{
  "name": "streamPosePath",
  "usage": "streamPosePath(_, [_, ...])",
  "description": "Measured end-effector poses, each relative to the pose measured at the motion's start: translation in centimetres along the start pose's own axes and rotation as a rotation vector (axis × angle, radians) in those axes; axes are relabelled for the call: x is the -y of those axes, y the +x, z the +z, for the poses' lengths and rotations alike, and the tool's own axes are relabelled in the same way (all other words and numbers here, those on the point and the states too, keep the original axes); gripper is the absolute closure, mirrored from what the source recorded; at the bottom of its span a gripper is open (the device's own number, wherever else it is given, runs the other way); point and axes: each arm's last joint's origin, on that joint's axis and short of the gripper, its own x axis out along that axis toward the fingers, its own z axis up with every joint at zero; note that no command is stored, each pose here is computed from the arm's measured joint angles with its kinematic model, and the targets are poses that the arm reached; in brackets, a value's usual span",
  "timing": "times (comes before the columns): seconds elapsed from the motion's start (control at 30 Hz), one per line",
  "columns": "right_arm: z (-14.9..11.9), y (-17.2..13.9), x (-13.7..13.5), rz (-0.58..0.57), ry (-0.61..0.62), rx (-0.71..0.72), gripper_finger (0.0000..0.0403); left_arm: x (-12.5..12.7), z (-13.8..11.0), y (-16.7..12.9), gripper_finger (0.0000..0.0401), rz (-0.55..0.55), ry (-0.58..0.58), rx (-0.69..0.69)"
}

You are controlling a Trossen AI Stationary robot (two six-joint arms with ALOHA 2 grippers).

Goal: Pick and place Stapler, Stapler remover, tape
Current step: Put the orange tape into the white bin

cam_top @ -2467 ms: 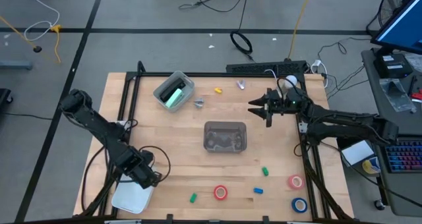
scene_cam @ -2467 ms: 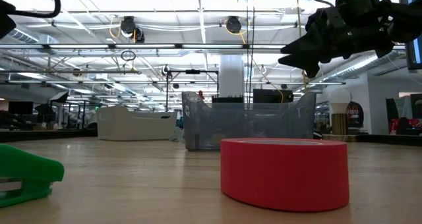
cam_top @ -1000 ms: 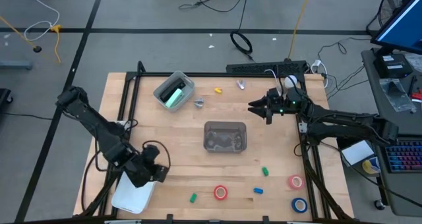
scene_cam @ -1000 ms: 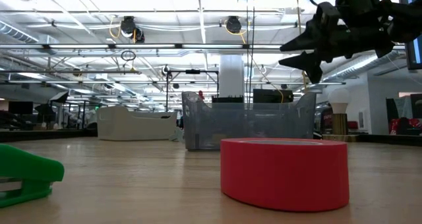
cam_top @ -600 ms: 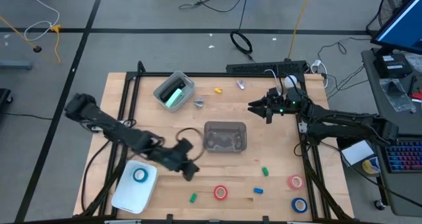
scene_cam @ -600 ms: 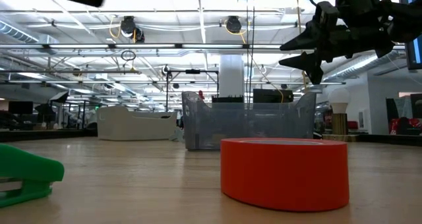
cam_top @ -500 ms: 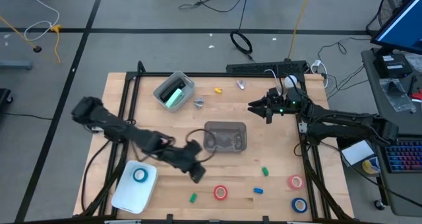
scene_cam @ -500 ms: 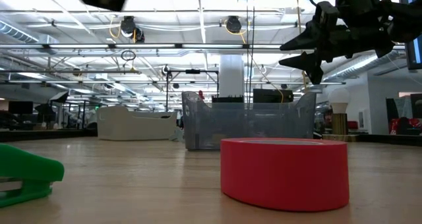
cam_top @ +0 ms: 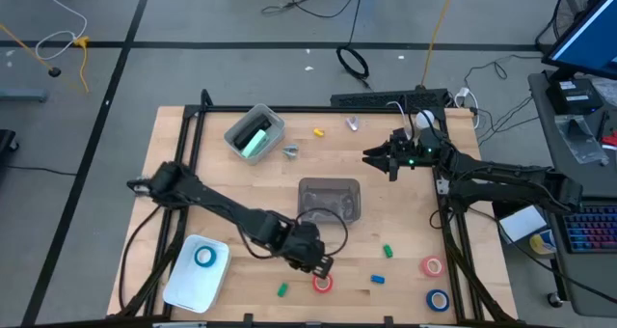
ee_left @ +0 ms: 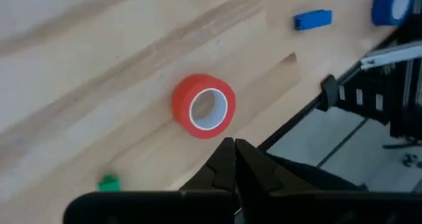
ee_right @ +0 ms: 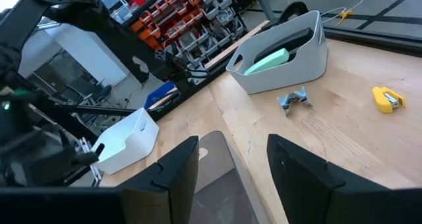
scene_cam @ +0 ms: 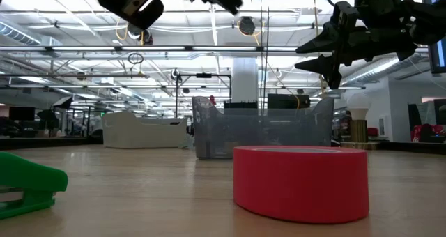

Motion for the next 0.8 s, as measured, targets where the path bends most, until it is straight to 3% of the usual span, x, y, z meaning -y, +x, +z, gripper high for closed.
streamPosePath(0.23, [-0.1,0.0,0.0,-0.004,0.001,-0.006,0.0228,-0.5,0.0,3.4,0.0398,0.067,-0.06,0.056])
streamPosePath(0.43, [-0.1,0.0,0.1,-0.007,0.004,-0.012,0.0231,-1.0,-0.2,5.6,0.0398,0.091,-0.066,0.025])
streamPosePath(0.8, [-0.2,0.0,0.1,-0.014,0.009,-0.023,0.0231,-1.0,-0.7,5.9,0.0376,0.085,-0.087,0.012])
